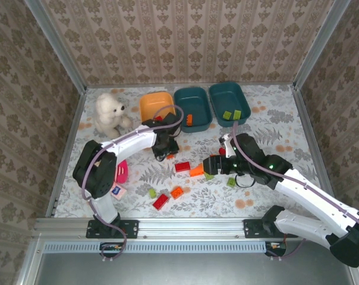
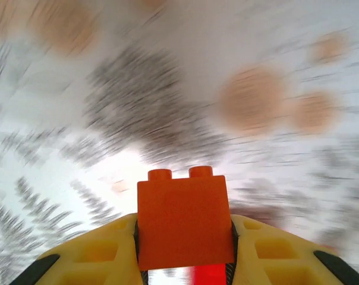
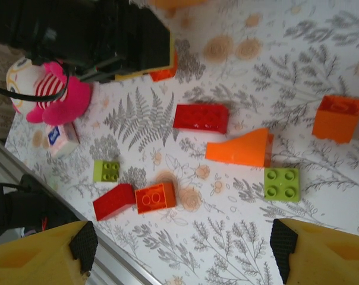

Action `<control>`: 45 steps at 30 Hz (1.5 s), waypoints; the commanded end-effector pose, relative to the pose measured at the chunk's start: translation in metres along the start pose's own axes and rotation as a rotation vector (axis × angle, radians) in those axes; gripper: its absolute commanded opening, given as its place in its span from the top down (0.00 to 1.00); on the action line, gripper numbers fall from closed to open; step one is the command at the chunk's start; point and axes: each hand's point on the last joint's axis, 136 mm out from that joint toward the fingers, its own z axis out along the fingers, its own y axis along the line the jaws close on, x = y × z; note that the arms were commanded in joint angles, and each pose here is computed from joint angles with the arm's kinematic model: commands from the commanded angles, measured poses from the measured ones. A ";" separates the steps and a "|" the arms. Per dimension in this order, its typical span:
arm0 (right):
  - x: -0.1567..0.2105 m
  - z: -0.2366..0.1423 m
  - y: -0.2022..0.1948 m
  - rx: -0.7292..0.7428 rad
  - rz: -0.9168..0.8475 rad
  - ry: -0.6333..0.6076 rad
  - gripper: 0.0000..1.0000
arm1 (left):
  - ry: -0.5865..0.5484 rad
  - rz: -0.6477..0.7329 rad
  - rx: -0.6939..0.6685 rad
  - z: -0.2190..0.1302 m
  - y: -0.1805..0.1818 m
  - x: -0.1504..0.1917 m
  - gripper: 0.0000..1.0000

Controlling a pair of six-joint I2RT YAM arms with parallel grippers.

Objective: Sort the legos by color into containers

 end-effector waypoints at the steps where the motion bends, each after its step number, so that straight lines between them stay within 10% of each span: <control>1: -0.027 -0.025 -0.001 0.036 0.020 -0.136 0.21 | -0.111 0.178 0.081 -0.021 -0.045 -0.036 0.70; 13: -0.084 -0.072 -0.009 0.079 0.092 -0.337 0.20 | -0.237 0.436 0.215 0.022 -0.153 -0.113 0.70; 28: -0.089 -0.084 -0.041 0.140 0.217 -0.369 0.19 | -0.109 0.423 0.131 0.080 -0.142 -0.107 0.58; 38: -0.080 -0.061 -0.033 0.189 0.054 -0.216 0.22 | -0.259 0.378 0.224 -0.018 -0.153 -0.135 0.39; 45: -0.029 0.007 0.038 0.090 -0.218 0.014 0.24 | -0.355 0.163 0.225 -0.109 -0.062 -0.125 0.38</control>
